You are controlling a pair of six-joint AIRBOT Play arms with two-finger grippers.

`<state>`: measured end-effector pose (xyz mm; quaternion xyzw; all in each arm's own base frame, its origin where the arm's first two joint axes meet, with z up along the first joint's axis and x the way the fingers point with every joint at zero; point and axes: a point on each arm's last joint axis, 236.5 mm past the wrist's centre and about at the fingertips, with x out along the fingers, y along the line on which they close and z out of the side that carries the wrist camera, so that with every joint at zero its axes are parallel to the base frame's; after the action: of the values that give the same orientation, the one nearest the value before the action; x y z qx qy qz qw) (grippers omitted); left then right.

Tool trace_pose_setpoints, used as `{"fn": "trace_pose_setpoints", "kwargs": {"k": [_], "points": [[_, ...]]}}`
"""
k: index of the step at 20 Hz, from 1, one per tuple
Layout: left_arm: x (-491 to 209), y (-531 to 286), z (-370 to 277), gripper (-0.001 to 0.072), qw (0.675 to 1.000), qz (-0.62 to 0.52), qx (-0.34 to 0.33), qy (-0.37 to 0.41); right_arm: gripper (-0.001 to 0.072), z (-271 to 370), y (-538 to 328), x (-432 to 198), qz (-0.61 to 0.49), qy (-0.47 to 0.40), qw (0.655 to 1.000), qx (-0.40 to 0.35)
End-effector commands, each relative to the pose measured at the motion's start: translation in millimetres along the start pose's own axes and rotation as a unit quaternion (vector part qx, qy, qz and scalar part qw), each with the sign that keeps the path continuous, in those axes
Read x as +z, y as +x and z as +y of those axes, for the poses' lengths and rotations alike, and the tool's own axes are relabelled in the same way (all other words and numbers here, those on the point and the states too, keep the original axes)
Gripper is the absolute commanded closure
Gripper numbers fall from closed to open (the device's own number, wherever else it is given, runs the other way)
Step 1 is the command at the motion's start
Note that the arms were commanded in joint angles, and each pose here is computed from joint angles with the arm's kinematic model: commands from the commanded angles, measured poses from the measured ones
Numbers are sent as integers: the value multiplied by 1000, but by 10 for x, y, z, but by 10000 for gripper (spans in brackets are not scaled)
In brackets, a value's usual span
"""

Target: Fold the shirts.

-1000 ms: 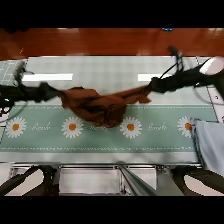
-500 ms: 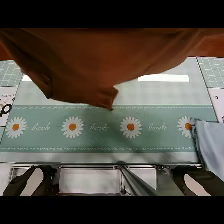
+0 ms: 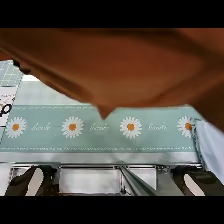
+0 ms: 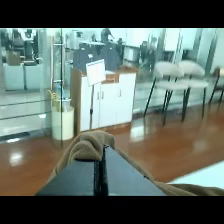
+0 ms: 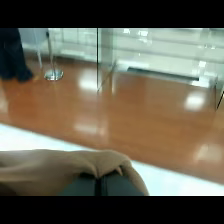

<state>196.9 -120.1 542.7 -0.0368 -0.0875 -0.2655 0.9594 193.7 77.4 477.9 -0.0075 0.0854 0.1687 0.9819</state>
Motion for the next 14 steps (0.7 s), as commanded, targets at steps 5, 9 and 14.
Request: {"fn": "trace_pose_setpoints", "kwargs": {"k": [5,9,14], "points": [[-873,-351,637,692,980,122,158,-17,686,-57,255,-1031,189,28,982,10],[-1681,190,1213,692,964,170,160,-125,686,-138,1044,-1724,241,74,967,39],[-3124,1086,2063,692,926,283,159,-192,686,-528,2277,-2760,319,117,940,27]]}}
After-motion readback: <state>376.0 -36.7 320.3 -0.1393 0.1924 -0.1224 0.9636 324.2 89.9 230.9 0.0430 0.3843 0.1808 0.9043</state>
